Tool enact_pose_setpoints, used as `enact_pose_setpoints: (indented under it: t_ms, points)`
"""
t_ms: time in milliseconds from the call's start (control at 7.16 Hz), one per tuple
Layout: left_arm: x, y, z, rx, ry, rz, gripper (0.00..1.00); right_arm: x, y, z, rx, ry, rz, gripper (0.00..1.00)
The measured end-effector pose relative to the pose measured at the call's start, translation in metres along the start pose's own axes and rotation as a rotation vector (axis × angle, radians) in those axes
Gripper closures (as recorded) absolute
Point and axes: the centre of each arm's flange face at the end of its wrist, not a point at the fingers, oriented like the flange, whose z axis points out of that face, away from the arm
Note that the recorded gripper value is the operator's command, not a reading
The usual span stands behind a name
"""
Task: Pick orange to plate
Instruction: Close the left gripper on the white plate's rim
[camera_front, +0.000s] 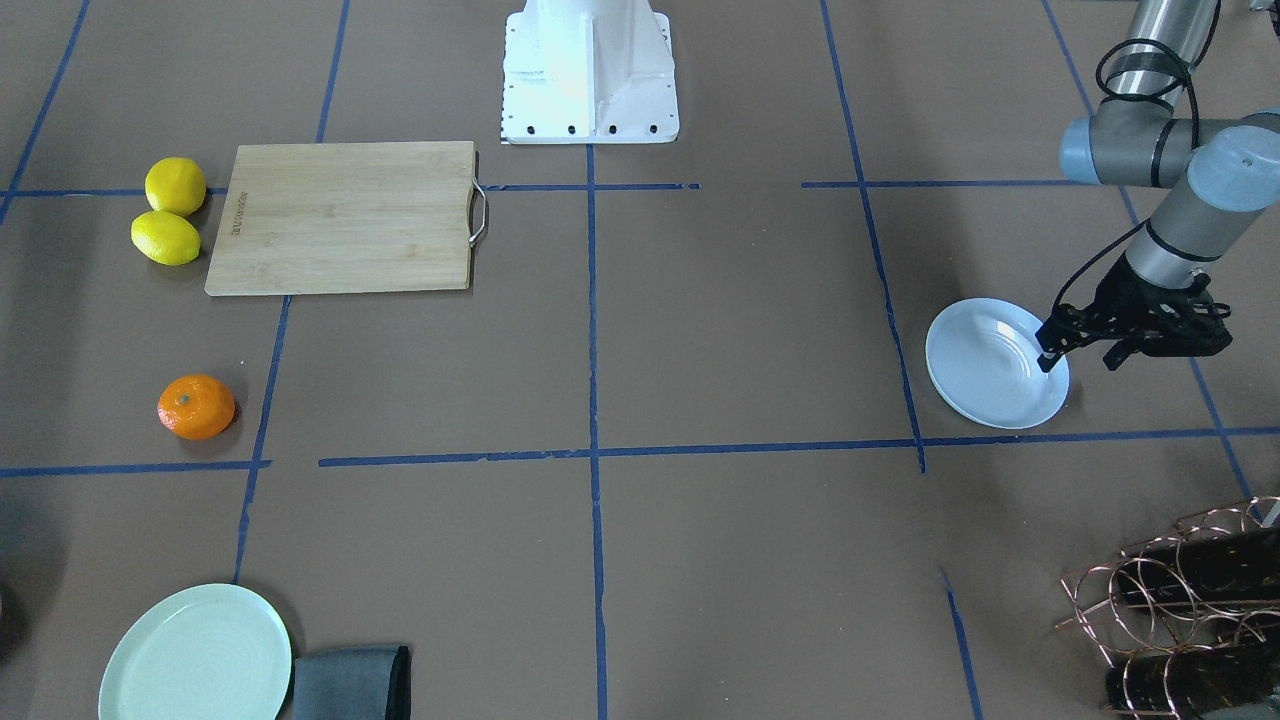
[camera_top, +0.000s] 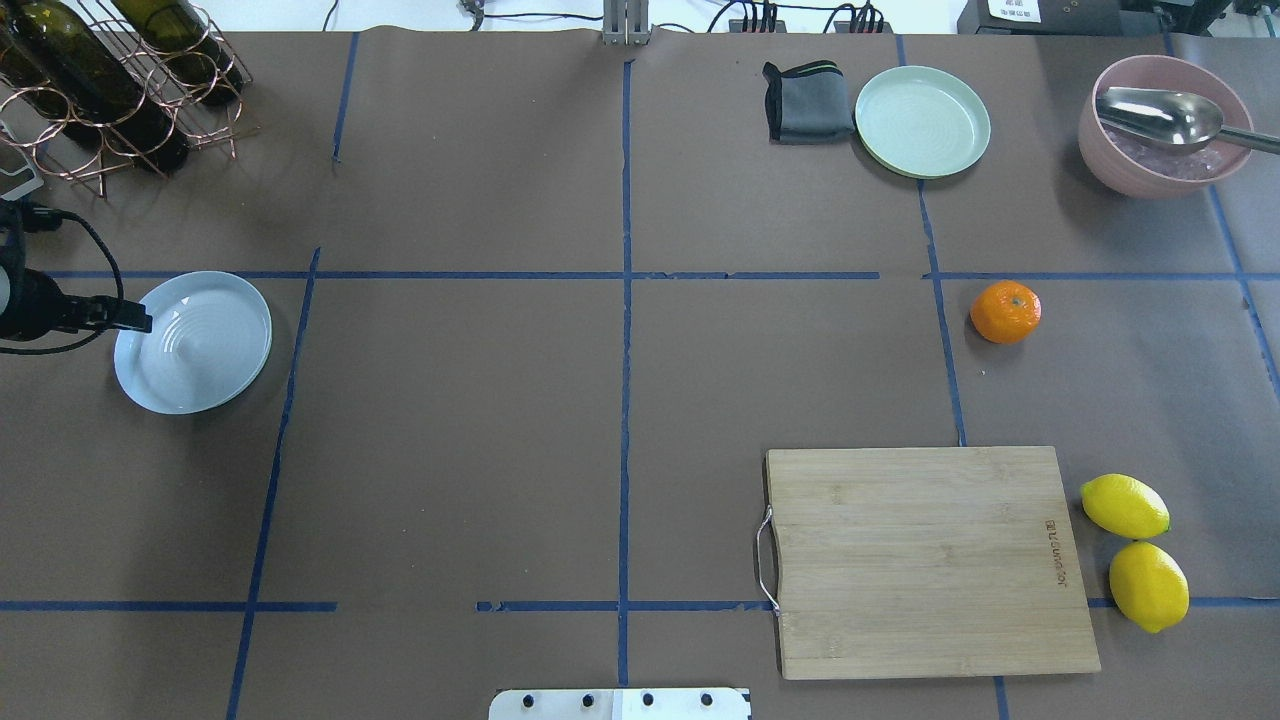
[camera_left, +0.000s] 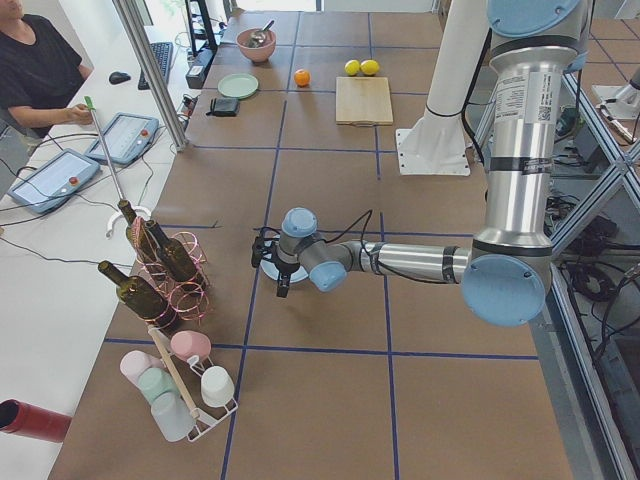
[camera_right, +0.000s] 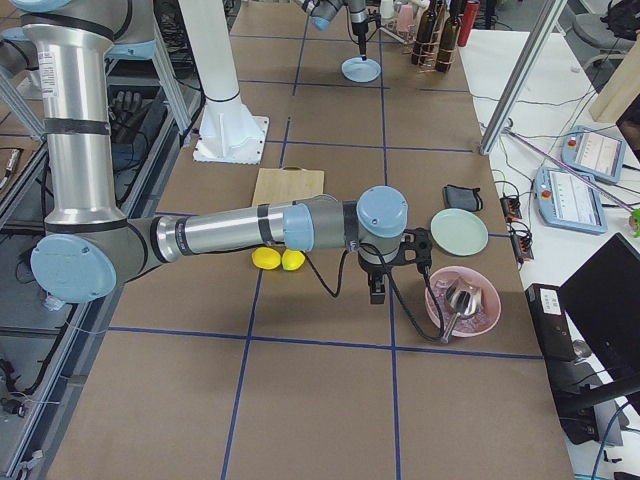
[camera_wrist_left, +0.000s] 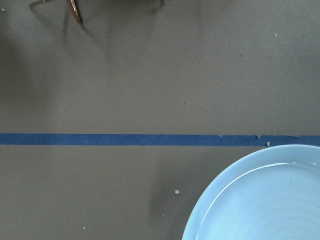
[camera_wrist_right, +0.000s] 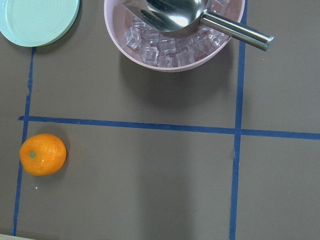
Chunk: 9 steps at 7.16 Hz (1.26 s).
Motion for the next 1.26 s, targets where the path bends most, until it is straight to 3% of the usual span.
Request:
enact_pose_setpoints:
  t_ms: [419, 699, 978, 1118, 1257]
  points:
    - [0.0066, 0.0067, 0.0069, -0.017, 0.002, 0.014, 0.04, -0.0002, 0.0, -0.0002, 0.0, 0.0, 0.0, 0.0]
    - [0.0074, 0.0089, 0.0093, -0.022, 0.002, 0.017, 0.65, -0.0005, 0.0, -0.0004, 0.001, 0.0, -0.001, 0.0]
    - [0.0071, 0.0097, 0.0099, -0.025, 0.001, 0.016, 0.92, -0.0009, -0.0002, -0.0007, 0.001, 0.0, -0.001, 0.0]
    - [0.008, 0.0095, 0.0095, -0.025, 0.004, 0.019, 1.0, -0.0012, -0.0005, -0.0009, 0.002, 0.0, -0.002, 0.0]
    - [0.0098, 0.009, 0.0082, -0.024, 0.008, 0.022, 1.0, -0.0013, -0.0006, -0.001, 0.002, 0.0, -0.002, 0.0]
